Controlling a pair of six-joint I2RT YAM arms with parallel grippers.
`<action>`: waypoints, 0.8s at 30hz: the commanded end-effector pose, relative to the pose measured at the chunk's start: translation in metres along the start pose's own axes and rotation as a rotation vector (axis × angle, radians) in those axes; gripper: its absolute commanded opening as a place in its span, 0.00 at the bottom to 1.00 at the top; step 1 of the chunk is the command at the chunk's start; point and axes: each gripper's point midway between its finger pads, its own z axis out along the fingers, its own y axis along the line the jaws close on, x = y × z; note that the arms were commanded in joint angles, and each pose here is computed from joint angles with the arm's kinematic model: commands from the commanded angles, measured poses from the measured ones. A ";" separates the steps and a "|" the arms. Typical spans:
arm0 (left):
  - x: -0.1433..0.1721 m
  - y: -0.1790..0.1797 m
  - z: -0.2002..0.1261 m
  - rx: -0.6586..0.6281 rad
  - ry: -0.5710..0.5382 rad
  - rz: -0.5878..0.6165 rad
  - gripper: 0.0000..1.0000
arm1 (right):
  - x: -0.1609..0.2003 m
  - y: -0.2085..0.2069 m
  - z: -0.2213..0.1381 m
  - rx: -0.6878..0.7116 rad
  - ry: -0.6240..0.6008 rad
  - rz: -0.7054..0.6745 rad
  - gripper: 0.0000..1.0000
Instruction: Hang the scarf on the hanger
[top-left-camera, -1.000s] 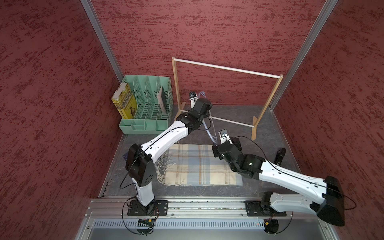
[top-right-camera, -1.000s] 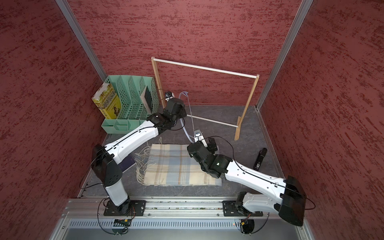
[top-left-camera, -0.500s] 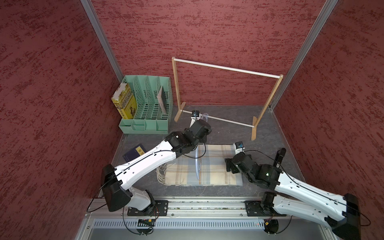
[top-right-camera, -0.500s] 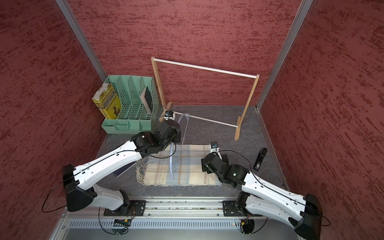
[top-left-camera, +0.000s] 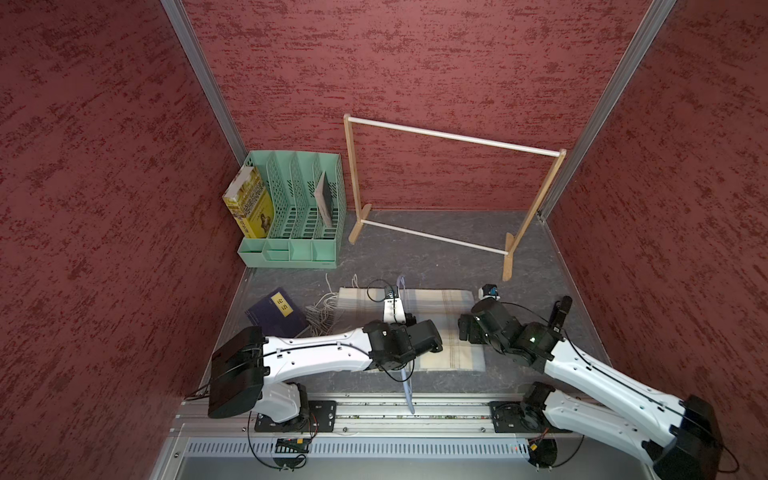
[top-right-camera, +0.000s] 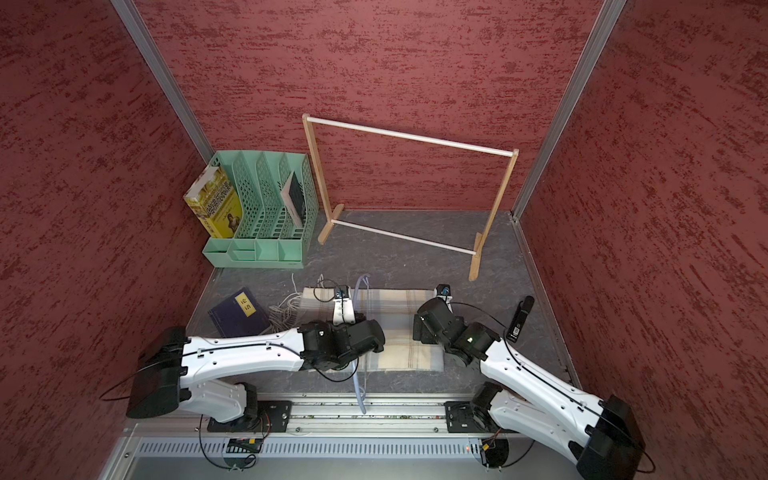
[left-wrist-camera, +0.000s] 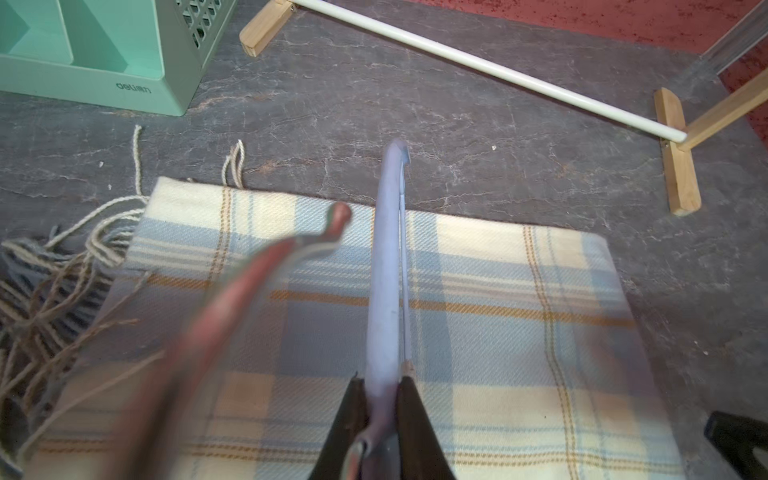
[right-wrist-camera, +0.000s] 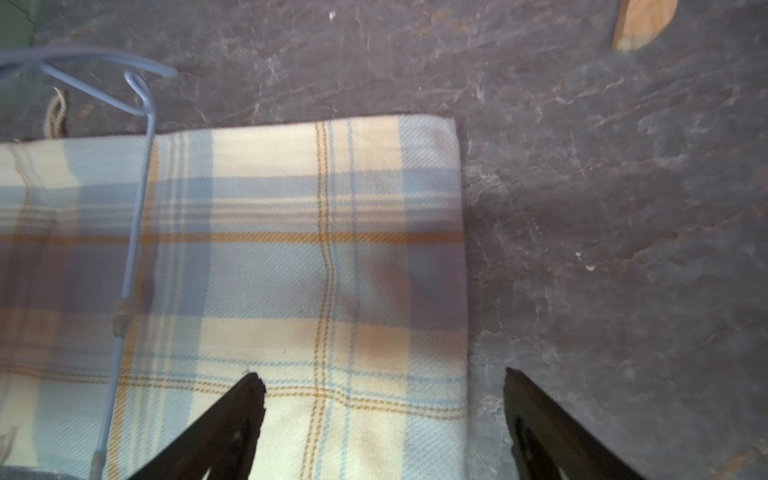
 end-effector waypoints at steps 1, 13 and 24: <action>-0.007 -0.013 0.008 0.016 -0.094 -0.104 0.02 | 0.004 0.003 0.007 -0.026 0.010 0.048 0.92; -0.001 -0.019 0.038 0.019 -0.017 -0.016 0.02 | 0.002 -0.007 0.011 0.026 -0.011 0.052 0.91; 0.004 -0.010 0.050 0.005 0.028 0.055 0.02 | 0.005 -0.016 0.024 0.085 0.032 0.070 0.91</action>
